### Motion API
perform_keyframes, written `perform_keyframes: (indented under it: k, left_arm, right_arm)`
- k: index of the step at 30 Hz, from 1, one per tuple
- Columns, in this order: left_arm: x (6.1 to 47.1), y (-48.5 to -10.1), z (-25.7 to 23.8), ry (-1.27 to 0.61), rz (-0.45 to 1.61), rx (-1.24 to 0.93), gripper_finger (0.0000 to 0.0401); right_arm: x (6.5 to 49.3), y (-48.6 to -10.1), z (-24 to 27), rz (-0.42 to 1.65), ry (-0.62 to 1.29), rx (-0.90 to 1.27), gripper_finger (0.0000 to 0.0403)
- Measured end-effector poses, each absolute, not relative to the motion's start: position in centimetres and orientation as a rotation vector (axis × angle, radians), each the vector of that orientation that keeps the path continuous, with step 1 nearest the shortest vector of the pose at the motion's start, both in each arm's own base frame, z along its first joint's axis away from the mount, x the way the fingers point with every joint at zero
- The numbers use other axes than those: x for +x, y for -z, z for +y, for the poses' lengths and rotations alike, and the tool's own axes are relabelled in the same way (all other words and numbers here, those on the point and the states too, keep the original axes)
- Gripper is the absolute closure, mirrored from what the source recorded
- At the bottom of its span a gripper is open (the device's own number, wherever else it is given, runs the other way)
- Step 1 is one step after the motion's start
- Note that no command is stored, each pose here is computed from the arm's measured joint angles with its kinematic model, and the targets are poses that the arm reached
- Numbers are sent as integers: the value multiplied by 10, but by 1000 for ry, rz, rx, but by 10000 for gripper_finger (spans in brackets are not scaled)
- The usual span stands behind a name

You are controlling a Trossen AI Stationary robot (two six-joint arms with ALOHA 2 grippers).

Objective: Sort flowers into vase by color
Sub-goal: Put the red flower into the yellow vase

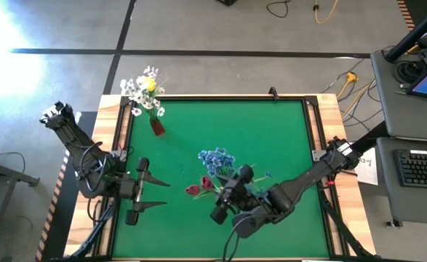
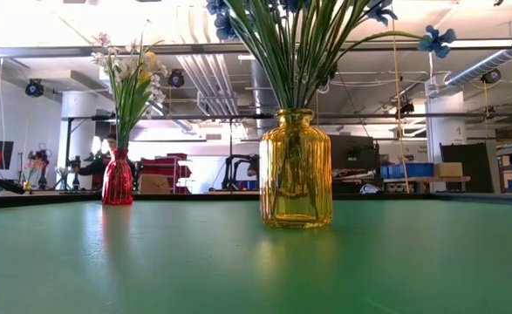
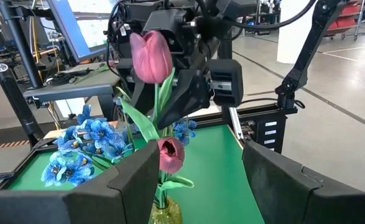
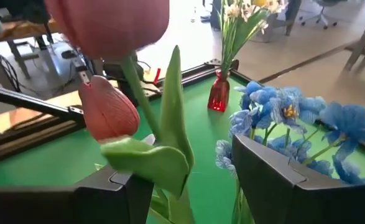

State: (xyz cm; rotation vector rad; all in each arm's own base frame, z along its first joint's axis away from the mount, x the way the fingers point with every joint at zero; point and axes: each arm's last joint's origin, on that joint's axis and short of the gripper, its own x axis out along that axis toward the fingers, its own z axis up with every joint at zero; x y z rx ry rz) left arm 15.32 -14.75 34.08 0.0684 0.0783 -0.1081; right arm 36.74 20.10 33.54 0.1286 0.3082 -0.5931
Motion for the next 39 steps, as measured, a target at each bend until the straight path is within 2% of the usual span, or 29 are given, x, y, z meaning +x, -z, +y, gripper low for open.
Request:
perform_keyframes:
  k: [7, 14, 18, 23, 28, 35, 39]
  left_arm:
    - [153, -340, -147, 107, 80, 71, 186]
    - [153, -340, -148, 107, 83, 73, 186]
    - [153, -340, -147, 107, 87, 77, 186]
    - [153, -340, -147, 107, 88, 78, 186]
    - [153, -339, -147, 106, 88, 78, 186]
    - [153, -339, -147, 106, 92, 82, 186]
    - [153, -339, -147, 106, 92, 82, 186]
  right_arm:
    - [372, -331, 198, 339, 593, 46, 224]
    - [372, -332, 193, 344, 600, 48, 305]
    - [372, -330, 193, 397, 540, 59, 353]
    - [372, -328, 194, 429, 500, 73, 385]
    - [372, -327, 194, 434, 503, 68, 369]
    - [371, -328, 193, 440, 504, 62, 299]
    - [364, -341, 190, 469, 512, 57, 261]
